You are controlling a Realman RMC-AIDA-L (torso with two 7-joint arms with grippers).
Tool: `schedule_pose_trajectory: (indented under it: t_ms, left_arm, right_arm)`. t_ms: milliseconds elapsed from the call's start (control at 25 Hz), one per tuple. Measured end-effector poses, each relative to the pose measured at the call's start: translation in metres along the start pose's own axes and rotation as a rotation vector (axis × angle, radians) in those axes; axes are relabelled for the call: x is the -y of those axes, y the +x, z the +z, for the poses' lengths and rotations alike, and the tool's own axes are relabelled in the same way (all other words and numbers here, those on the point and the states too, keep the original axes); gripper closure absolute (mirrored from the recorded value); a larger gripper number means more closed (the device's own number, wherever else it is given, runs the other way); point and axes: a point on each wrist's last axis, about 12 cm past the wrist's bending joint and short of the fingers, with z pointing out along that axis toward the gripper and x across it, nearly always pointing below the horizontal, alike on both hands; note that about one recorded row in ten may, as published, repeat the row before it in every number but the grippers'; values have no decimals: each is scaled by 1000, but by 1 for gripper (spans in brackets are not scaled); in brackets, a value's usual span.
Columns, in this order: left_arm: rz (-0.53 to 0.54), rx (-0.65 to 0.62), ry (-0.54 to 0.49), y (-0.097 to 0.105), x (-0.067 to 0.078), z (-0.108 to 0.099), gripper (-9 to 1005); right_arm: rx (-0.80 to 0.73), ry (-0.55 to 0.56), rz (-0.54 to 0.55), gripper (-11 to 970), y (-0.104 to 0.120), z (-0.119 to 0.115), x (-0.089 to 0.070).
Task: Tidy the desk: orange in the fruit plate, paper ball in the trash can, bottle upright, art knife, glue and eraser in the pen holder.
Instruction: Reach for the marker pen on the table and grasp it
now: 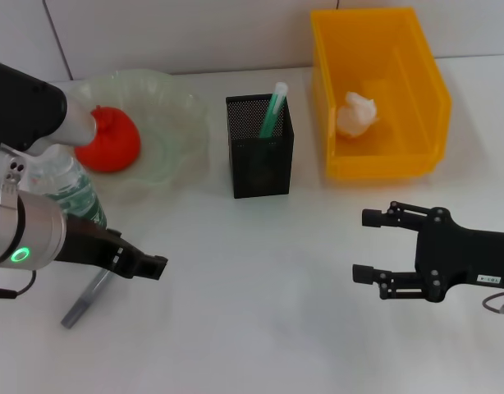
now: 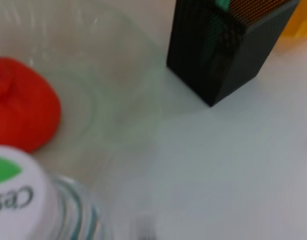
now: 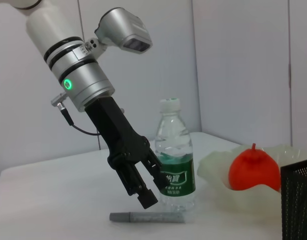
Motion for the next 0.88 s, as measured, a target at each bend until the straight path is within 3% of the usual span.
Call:
schedule_pose_trajectory:
  t_ms: [880]
  left_arm:
    - [-73, -116, -12, 8, -17, 21, 187]
  right_arm:
    - [-37, -5, 6, 131, 4, 8, 0]
